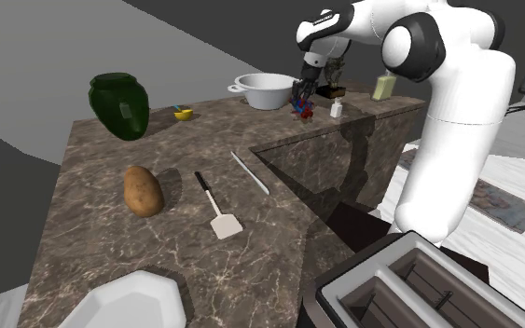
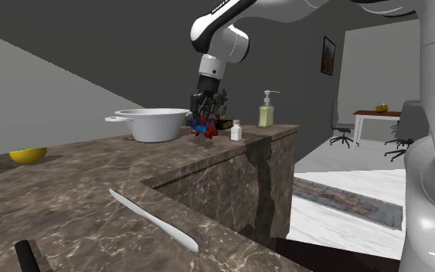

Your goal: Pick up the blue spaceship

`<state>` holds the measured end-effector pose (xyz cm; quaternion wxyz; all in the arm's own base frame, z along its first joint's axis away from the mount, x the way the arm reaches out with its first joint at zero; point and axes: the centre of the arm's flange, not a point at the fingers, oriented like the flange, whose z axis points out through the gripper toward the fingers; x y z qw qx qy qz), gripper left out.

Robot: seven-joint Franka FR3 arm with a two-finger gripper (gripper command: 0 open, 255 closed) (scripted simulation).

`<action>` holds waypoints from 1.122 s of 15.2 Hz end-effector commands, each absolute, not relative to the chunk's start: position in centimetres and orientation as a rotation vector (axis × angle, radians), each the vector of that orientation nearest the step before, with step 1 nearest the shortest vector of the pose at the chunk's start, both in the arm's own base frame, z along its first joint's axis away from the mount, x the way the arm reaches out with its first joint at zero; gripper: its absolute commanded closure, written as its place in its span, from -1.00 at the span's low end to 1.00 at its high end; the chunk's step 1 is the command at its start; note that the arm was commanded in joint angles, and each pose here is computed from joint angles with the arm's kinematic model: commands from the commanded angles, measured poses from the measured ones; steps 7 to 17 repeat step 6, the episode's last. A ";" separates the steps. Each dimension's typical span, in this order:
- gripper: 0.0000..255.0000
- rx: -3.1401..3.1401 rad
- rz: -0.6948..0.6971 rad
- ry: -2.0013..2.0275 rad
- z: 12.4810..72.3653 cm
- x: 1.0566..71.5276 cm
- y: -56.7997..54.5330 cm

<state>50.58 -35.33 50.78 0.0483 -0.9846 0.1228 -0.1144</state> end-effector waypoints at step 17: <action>1.00 -3.002 -0.348 0.374 53.4 50.5 -35.4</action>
